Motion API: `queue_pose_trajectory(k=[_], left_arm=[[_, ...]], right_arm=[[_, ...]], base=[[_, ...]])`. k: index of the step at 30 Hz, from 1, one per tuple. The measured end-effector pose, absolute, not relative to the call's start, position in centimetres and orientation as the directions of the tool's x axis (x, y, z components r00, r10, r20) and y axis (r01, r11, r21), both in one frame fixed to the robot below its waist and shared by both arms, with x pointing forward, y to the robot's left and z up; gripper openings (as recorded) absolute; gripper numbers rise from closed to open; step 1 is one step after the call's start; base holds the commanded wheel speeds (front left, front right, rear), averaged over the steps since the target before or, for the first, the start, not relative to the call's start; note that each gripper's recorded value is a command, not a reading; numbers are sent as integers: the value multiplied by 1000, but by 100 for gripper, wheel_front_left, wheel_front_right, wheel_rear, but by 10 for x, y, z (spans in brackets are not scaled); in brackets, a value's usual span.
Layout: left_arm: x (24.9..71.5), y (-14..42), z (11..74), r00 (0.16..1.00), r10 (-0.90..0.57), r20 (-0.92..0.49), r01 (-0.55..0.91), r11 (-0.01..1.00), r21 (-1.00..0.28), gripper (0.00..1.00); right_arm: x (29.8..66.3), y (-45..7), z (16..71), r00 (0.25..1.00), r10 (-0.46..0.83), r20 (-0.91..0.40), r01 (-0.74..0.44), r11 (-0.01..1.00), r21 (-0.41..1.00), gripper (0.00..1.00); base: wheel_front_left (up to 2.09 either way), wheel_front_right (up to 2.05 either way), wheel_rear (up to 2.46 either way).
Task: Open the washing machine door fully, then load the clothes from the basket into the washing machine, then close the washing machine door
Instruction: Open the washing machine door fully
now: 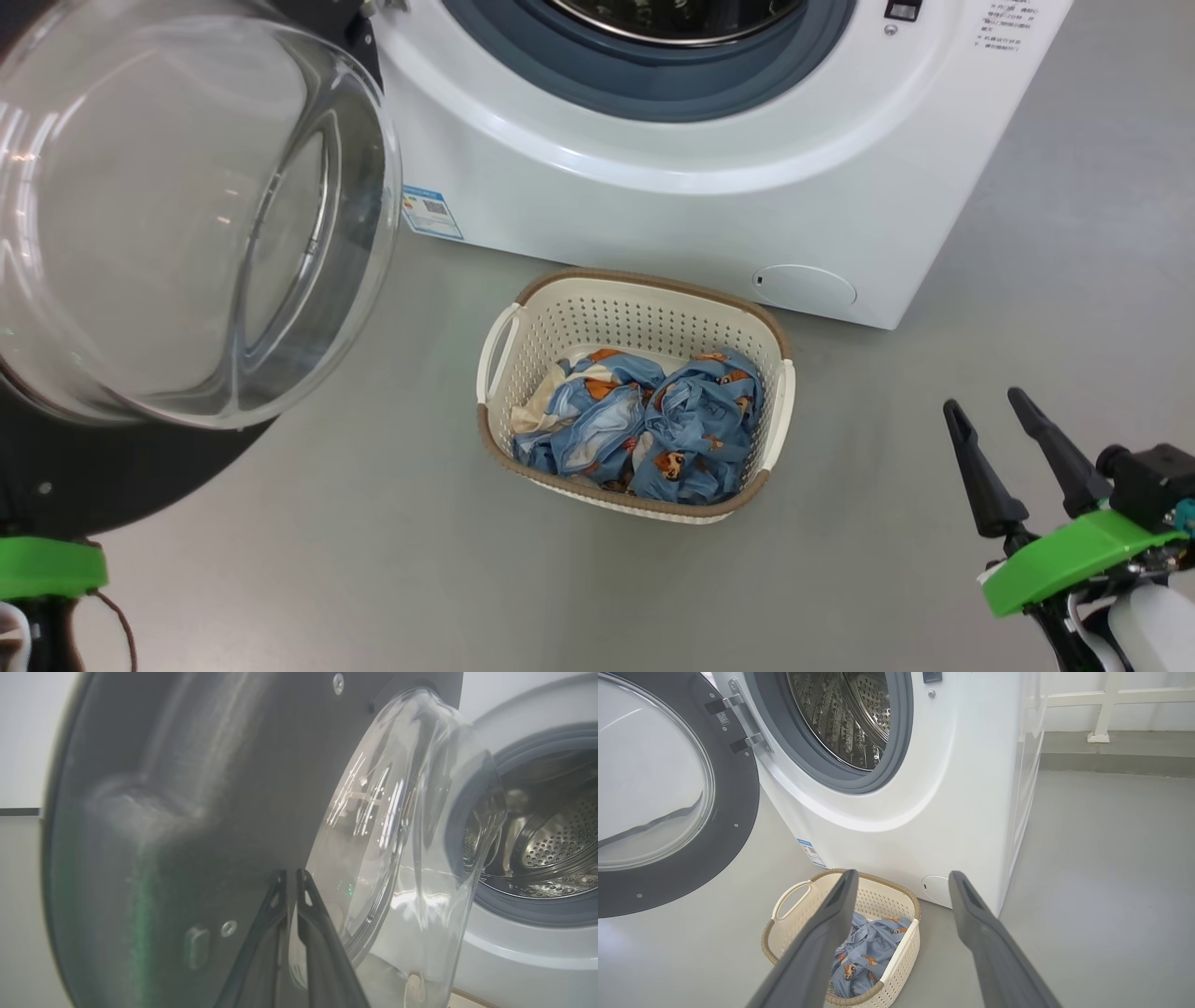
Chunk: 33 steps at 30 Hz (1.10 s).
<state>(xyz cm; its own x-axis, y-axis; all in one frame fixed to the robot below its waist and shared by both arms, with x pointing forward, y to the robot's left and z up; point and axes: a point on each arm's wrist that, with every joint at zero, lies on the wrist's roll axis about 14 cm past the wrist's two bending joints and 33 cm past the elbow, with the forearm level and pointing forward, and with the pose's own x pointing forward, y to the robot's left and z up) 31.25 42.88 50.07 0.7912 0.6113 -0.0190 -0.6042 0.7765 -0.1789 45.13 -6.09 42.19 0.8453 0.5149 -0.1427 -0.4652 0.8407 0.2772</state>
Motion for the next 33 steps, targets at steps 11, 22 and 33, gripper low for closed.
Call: queue_pose_trajectory(k=[11, 22, 33], left_arm=[[315, 457, 503, 748, 663, -17, -659, 741, -129, 0], [320, 478, 500, 710, 703, -35, -703, 704, -99, 0], [327, 492, 496, 682, 730, -44, -731, 679, -64, 0]], right_arm=[[461, -59, 417, 838, 526, -146, -478, 837, 268, 100], [474, -58, 412, 838, 527, -143, -480, 836, 267, 100], [485, -59, 401, 834, 530, -155, -484, 836, 257, 100]], base=[[0, 0, 0], [0, 0, 0], [0, 0, 0]])
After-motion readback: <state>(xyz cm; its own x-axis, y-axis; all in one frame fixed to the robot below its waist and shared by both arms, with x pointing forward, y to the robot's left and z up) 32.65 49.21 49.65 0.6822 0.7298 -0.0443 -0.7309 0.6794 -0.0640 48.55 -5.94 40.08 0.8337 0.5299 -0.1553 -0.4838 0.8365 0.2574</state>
